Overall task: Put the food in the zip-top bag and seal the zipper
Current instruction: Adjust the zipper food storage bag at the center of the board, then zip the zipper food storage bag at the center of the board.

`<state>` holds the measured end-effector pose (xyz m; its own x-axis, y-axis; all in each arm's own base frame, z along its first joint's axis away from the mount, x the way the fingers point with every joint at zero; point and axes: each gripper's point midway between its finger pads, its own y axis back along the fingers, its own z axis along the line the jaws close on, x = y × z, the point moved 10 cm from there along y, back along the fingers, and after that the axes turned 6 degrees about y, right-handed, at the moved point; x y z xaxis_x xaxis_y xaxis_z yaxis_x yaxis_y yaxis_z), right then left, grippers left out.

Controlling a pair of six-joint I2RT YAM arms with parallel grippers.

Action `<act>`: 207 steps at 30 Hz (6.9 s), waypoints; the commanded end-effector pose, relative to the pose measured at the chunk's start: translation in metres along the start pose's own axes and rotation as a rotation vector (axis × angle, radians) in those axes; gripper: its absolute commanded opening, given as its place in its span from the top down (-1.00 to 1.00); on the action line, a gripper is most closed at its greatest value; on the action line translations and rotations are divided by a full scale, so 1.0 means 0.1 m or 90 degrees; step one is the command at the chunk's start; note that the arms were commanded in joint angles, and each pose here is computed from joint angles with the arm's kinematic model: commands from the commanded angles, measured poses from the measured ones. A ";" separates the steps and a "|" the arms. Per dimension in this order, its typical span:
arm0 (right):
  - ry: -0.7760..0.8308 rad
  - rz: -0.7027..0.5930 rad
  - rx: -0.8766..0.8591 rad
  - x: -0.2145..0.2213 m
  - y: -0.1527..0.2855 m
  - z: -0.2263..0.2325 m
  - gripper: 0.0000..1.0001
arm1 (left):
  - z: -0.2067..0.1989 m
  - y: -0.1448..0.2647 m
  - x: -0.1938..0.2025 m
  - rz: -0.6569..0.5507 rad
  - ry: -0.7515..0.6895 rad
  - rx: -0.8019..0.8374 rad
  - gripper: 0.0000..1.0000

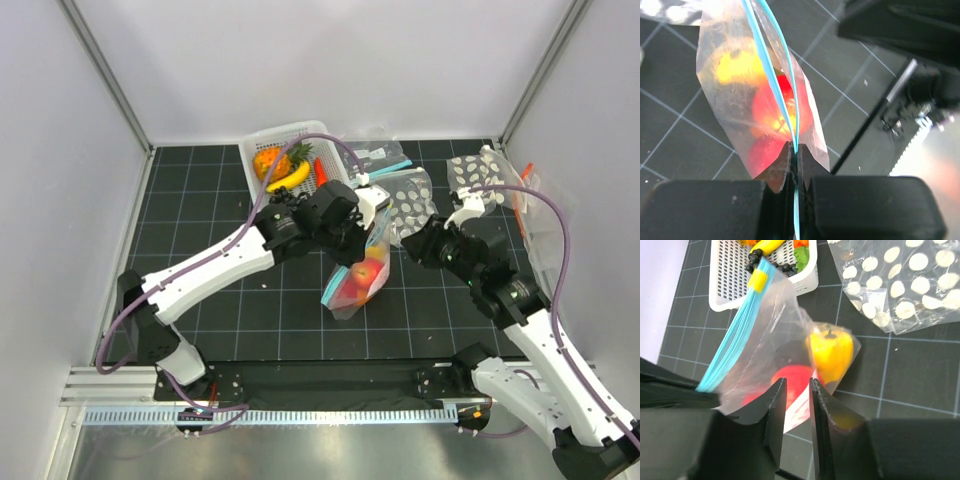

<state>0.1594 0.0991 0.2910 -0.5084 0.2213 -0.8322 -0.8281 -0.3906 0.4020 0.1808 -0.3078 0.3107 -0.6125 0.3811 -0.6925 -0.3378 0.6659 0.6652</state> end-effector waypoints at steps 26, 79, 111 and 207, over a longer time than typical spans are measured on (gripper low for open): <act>0.220 -0.215 -0.388 0.33 0.07 0.13 -0.52 | 0.03 0.86 0.52 -0.011 -0.255 0.201 0.99; 0.232 -0.185 -0.614 0.35 0.17 0.37 0.98 | 0.04 1.24 0.53 -0.015 -0.287 0.191 0.68; 0.190 -0.113 -0.455 0.35 0.30 0.24 0.98 | -0.21 0.68 -0.36 -0.090 -0.315 0.199 0.00; 0.053 -0.268 0.179 -0.02 0.34 -0.39 0.98 | 0.45 0.96 0.69 0.022 -0.132 -0.051 1.00</act>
<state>0.1303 0.0646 0.2779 -0.2204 0.2091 -0.9527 -0.9610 -0.2138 0.1753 0.1449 -0.2196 0.3234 -0.3670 0.5028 -0.7826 -0.3580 0.7002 0.6177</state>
